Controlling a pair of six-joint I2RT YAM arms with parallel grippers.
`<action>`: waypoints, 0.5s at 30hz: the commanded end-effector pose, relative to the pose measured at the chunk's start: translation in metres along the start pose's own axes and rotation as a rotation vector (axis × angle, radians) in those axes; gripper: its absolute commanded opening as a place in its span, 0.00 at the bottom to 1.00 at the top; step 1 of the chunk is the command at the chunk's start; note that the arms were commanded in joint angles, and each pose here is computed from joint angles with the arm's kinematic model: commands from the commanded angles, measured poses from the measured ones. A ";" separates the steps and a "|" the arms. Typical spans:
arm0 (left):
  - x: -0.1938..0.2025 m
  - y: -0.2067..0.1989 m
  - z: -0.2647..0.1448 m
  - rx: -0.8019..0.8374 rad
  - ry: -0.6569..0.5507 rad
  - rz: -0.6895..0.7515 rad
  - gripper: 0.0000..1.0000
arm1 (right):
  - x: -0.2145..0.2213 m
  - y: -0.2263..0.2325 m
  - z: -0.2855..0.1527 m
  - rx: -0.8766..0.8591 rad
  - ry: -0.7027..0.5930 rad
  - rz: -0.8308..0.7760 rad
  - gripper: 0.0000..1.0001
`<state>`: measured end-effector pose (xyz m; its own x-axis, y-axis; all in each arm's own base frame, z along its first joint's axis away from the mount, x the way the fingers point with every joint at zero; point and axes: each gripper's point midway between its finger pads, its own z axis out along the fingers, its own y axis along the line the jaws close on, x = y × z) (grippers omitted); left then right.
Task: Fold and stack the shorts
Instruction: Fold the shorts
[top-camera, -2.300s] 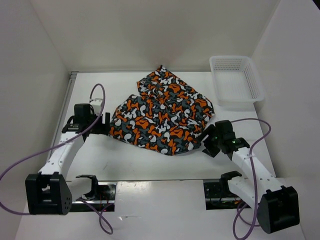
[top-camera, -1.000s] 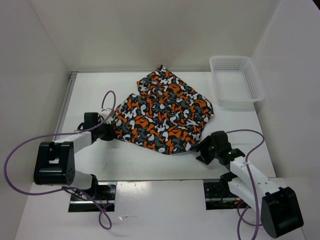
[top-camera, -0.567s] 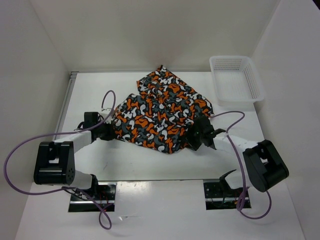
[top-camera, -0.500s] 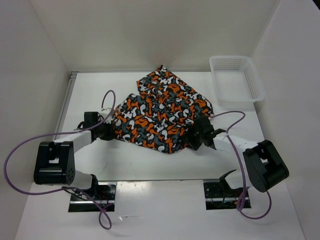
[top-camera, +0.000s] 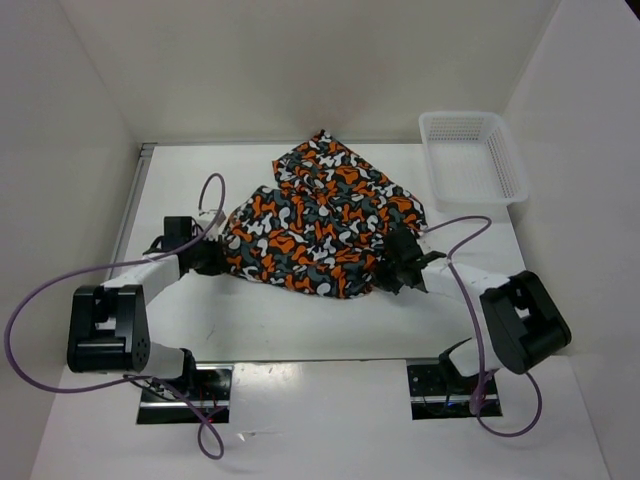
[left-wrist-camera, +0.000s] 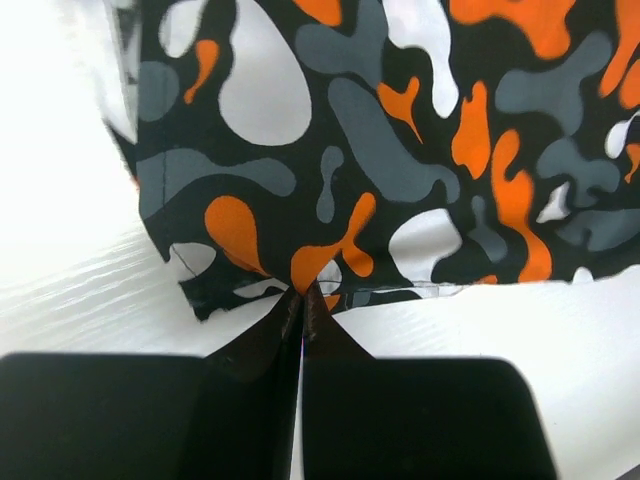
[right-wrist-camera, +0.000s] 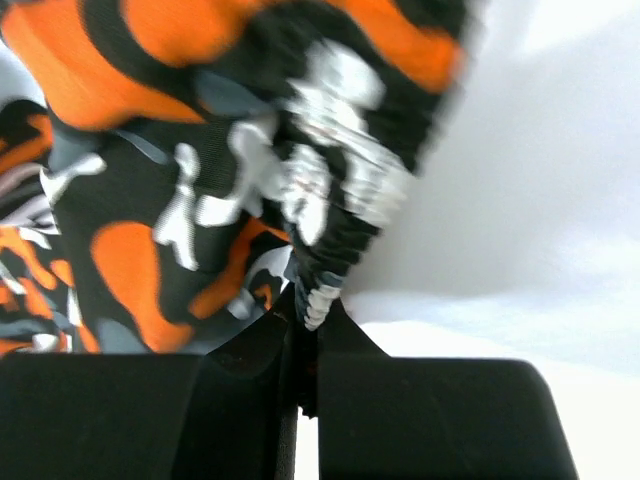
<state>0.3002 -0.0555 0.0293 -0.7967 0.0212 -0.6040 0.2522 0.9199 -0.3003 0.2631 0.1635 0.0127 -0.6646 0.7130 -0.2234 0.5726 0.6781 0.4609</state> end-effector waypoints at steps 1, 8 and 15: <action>-0.044 0.006 -0.027 -0.045 -0.109 0.026 0.00 | -0.021 -0.002 -0.030 0.027 -0.105 -0.039 0.00; -0.045 0.010 -0.052 -0.079 -0.151 0.006 0.00 | 0.006 -0.021 -0.080 -0.065 -0.012 -0.013 0.00; -0.031 0.012 -0.045 -0.075 -0.111 -0.013 0.02 | 0.020 -0.038 -0.090 -0.113 0.013 0.024 0.00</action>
<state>0.3004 -0.0398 0.0826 -0.7328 -0.0278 -0.6798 0.2330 0.9285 -0.2890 0.1994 0.1485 0.0809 -0.6622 0.7214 -0.2027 0.4832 0.6178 0.6204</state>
